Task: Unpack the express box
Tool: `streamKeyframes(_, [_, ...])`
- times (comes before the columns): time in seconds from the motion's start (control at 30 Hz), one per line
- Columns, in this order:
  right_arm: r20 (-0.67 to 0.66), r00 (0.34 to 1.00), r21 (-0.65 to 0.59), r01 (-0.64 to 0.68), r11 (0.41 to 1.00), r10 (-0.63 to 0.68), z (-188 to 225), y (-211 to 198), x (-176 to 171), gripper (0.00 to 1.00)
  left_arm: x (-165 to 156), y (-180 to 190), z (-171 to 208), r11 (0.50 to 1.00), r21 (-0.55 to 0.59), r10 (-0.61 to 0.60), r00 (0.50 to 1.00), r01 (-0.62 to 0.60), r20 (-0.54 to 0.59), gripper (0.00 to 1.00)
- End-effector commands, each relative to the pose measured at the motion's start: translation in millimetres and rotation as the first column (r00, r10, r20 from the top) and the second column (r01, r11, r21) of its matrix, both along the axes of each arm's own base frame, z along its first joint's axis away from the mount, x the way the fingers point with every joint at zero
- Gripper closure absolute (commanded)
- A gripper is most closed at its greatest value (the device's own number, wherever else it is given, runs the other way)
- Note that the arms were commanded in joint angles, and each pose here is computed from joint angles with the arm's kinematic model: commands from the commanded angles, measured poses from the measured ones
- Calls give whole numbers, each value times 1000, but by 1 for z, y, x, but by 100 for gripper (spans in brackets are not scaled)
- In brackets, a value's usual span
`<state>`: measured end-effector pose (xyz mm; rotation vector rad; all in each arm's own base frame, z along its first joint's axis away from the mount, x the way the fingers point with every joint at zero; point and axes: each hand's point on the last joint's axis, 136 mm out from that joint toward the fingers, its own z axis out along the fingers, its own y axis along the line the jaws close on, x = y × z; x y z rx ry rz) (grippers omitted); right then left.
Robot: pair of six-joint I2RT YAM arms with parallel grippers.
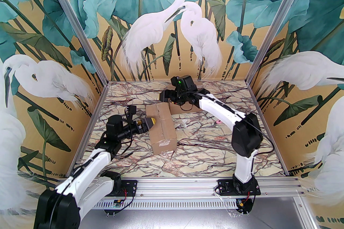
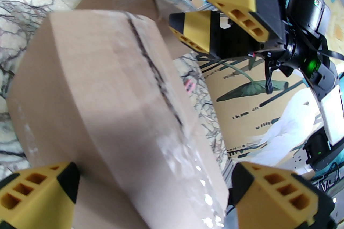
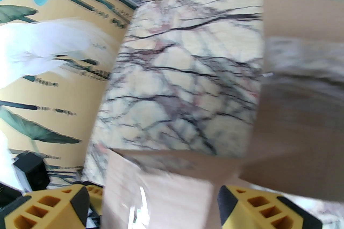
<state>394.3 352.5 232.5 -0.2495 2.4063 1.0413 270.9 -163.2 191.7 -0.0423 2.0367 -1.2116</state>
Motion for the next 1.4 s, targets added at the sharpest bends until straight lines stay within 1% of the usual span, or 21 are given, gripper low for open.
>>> streamKeyframes(0.0, [114,990,-120,98,988,-84,33,-43,-14,11,0,1,5,1000,-16,27,1000,-27,12,0])
streamKeyframes(0.1, [176,970,-184,197,963,-165,49,-78,-21,10,-2,-6,0,1000,-11,1,1000,-1,-3,1])
streamKeyframes(0.17, [208,948,-218,285,933,-241,55,-111,-22,10,-3,-12,-2,1000,-4,-11,1000,11,-4,1])
streamKeyframes(0.23, [201,916,-228,388,893,-347,52,-154,-21,11,-3,-19,-4,1000,2,-26,1000,26,1,0])
streamKeyframes(0.33, [145,845,-205,534,820,-514,39,-218,-24,13,-3,-28,-5,999,7,-45,999,45,2,1])
streamKeyframes(0.4, [127,778,-205,628,751,-616,26,-259,-28,16,-3,-32,-7,999,12,-49,999,49,1,1])
streamKeyframes(0.47, [118,721,-232,689,687,-683,7,-293,-32,16,-4,-35,-8,998,16,-59,998,59,0,1])
streamKeyframes(0.53, [69,686,-241,716,655,-724,-15,-315,-31,16,-5,-38,-10,997,22,-67,998,68,-10,0])
streamKeyframes(0.6, [-11,649,-269,731,627,-761,-42,-332,-28,15,-7,-42,-12,996,35,-82,996,83,-19,1])
streamKeyframes(0.67, [-91,609,-322,731,602,-788,-68,-342,-26,15,-11,-47,-13,993,57,-105,994,106,-26,1])
streamKeyframes(0.73, [-148,568,-400,714,574,-810,-93,-349,-22,16,-15,-50,-17,989,85,-121,992,124,-39,1])
streamKeyframes(0.83, [-189,522,-487,686,541,-832,-120,-355,-16,16,-13,-43,-19,986,135,-93,996,94,-18,0])
streamKeyframes(0.97, [-215,483,-519,680,518,-849,-142,-357,-1,17,-5,-30,-4,974,224,-37,997,22,65,1])
streamKeyframes(1.0, [-217,463,-536,679,501,-860,-148,-360,0,17,-2,-26,1,968,249,-25,996,1,90,1])
streamKeyframes(1.03, [-218,444,-554,677,485,-869,-153,-363,-1,22,-1,-22,6,962,272,-15,993,-16,114,1])
streamKeyframes(1.1, [-224,407,-572,681,457,-886,-164,-367,-1,27,0,-16,14,951,307,-1,989,-46,151,0])
streamKeyframes(1.2, [-241,356,-584,690,428,-903,-178,-375,-2,32,2,-10,26,936,345,3,979,-75,202,0])
streamKeyframes(1.37, [-229,307,-602,701,382,-924,-186,-387,0,33,6,-7,31,914,396,-9,974,-83,225,1])
